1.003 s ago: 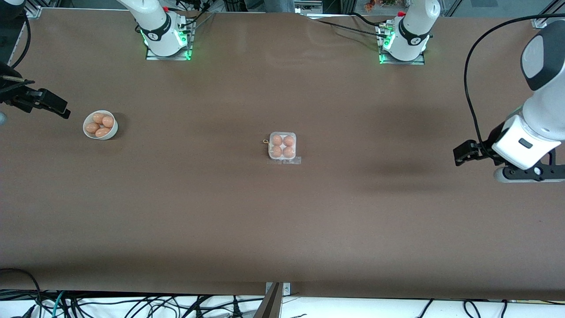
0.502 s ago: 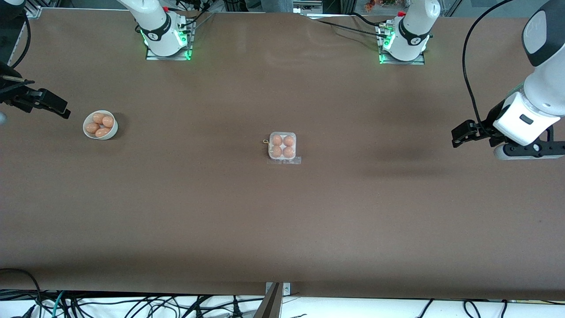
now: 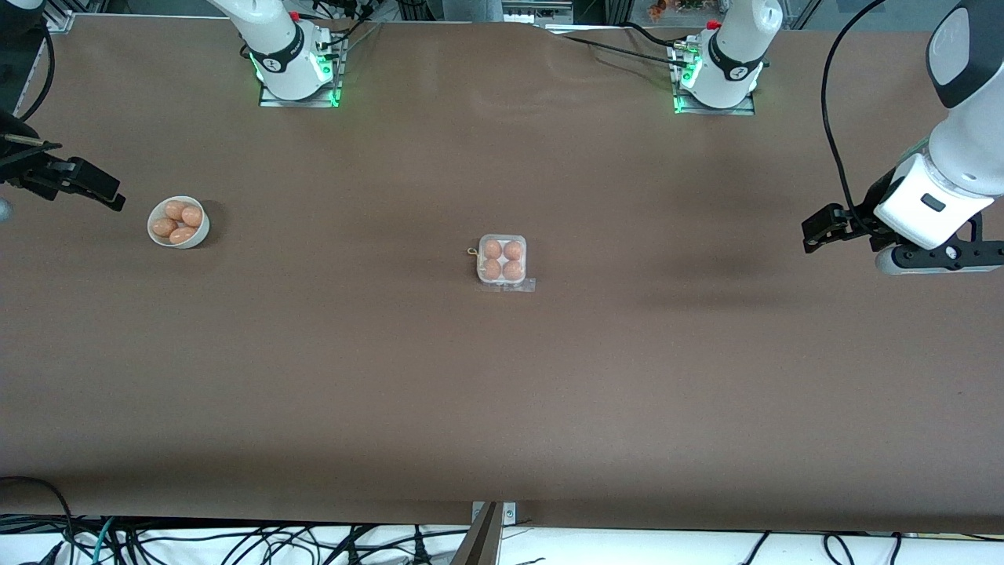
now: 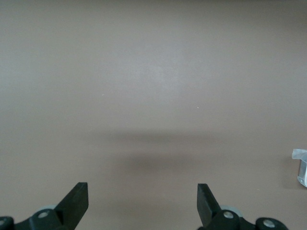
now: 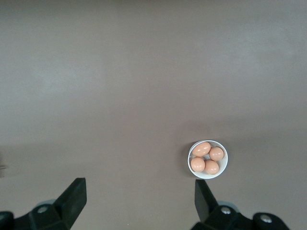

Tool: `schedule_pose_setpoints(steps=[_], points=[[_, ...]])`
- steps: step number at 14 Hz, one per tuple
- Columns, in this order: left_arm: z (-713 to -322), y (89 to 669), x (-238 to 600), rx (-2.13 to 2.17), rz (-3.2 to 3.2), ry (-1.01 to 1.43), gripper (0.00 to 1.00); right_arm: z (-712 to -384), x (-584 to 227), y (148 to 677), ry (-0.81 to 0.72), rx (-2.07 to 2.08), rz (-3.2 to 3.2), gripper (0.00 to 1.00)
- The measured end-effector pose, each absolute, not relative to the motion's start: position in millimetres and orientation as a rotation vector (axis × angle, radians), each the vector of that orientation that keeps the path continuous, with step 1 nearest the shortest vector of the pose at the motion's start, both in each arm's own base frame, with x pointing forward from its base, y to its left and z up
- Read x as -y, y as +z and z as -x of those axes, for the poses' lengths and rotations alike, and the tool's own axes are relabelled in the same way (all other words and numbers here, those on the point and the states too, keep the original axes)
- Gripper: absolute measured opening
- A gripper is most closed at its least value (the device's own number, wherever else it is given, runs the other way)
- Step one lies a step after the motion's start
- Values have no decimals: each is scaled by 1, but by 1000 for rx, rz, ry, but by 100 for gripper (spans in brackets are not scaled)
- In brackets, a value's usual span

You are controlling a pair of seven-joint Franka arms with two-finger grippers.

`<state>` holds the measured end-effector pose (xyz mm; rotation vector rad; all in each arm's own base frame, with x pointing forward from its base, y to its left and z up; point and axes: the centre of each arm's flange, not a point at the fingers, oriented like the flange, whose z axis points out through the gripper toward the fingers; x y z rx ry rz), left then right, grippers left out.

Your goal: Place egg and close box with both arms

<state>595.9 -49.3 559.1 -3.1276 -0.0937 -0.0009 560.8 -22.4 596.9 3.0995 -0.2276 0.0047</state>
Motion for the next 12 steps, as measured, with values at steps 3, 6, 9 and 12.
schedule_pose_setpoints(steps=[3,6,9,12], points=[[-595,558,49,101,3137,18,100,-561,22,597,5,228,-3100,100],[-593,560,47,108,3143,27,100,-561,22,597,5,228,-3100,100],[-592,561,47,117,3157,27,100,-561,22,597,5,228,-3100,100],[-592,562,46,120,3158,24,100,-561,22,597,5,228,-3100,100]])
